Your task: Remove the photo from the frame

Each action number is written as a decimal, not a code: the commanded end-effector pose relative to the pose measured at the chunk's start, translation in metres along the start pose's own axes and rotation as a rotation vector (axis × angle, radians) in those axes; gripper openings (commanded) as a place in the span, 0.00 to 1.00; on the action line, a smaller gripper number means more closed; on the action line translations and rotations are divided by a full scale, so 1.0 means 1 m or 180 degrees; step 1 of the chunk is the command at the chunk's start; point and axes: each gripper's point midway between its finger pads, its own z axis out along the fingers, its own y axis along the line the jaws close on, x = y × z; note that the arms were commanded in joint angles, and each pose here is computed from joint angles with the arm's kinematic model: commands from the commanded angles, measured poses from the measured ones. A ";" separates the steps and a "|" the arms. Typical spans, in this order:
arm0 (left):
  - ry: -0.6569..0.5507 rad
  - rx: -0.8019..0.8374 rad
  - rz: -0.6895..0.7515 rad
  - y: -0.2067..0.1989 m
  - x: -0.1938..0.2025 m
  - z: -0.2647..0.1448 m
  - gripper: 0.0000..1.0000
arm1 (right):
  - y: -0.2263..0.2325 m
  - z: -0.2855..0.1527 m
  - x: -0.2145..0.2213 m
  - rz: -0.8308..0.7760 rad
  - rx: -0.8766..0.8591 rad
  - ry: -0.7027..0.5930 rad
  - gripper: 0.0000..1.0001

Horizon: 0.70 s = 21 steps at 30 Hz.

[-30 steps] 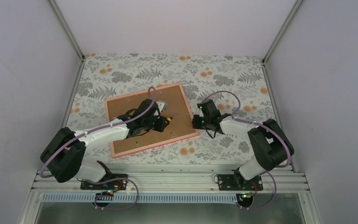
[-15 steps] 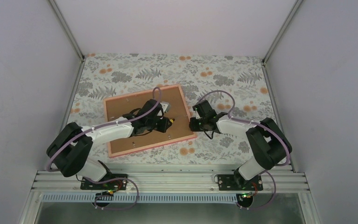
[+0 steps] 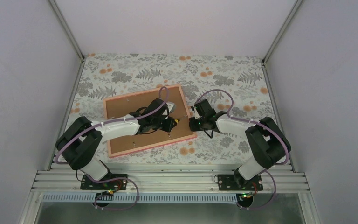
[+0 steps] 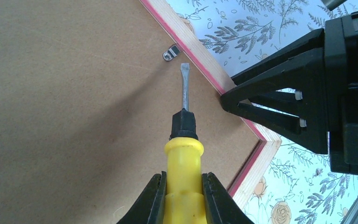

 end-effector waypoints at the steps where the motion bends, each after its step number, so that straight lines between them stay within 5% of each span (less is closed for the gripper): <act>1: -0.0065 0.0113 0.0093 -0.011 -0.011 0.005 0.02 | -0.001 0.006 0.009 -0.0076 0.0035 0.0115 0.10; 21: -0.0015 0.0012 0.0035 -0.003 -0.009 0.023 0.02 | 0.001 0.008 0.012 -0.0087 0.0002 0.0155 0.06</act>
